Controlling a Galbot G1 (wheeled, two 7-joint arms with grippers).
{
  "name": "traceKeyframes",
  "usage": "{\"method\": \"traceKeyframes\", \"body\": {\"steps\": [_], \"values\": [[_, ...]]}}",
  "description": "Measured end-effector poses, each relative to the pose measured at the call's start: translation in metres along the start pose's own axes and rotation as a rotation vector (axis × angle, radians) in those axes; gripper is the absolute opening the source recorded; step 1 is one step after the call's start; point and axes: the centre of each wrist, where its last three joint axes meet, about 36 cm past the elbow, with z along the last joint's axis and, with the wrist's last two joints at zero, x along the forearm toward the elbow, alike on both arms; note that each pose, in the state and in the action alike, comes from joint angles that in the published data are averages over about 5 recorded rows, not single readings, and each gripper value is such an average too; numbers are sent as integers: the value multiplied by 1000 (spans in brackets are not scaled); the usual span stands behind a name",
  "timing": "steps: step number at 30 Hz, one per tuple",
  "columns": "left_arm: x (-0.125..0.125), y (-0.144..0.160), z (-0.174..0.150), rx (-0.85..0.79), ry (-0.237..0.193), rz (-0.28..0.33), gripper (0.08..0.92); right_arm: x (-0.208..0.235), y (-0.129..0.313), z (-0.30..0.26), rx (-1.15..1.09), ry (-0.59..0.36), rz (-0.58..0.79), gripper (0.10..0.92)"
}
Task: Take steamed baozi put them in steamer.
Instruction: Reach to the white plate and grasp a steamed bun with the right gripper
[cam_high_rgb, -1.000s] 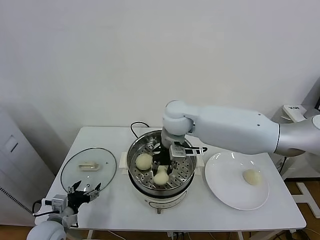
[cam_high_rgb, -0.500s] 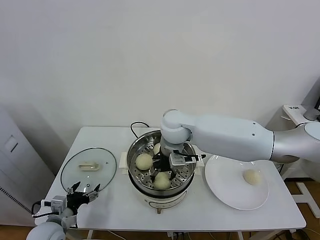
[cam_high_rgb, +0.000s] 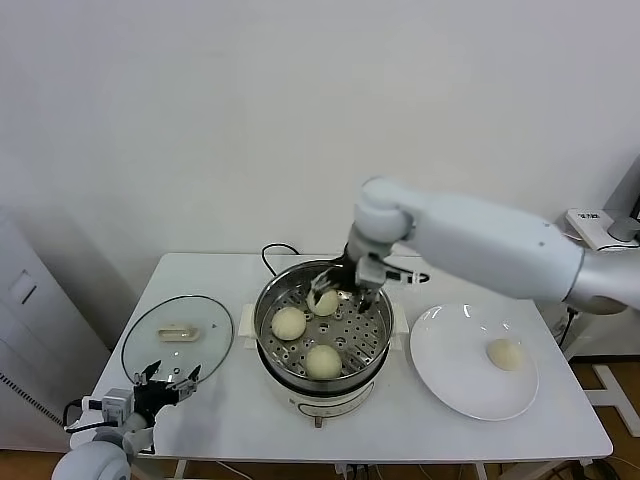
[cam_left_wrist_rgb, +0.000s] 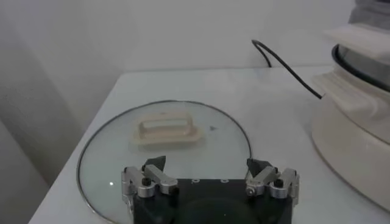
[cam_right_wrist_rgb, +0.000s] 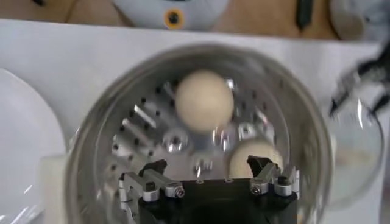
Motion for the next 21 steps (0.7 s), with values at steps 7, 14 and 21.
{"method": "traceKeyframes", "body": {"steps": [7, 14, 21], "values": [[-1, 1, -4, 1, -8, 1, 823, 29, 83, 51, -339, 25, -5, 823], [-3, 0, -6, 0, -9, 5, 823, 44, 181, 85, -650, 38, -30, 823], [-4, -2, -7, 3, -12, 6, 823, 39, 258, 98, -840, 44, -67, 823]]}}
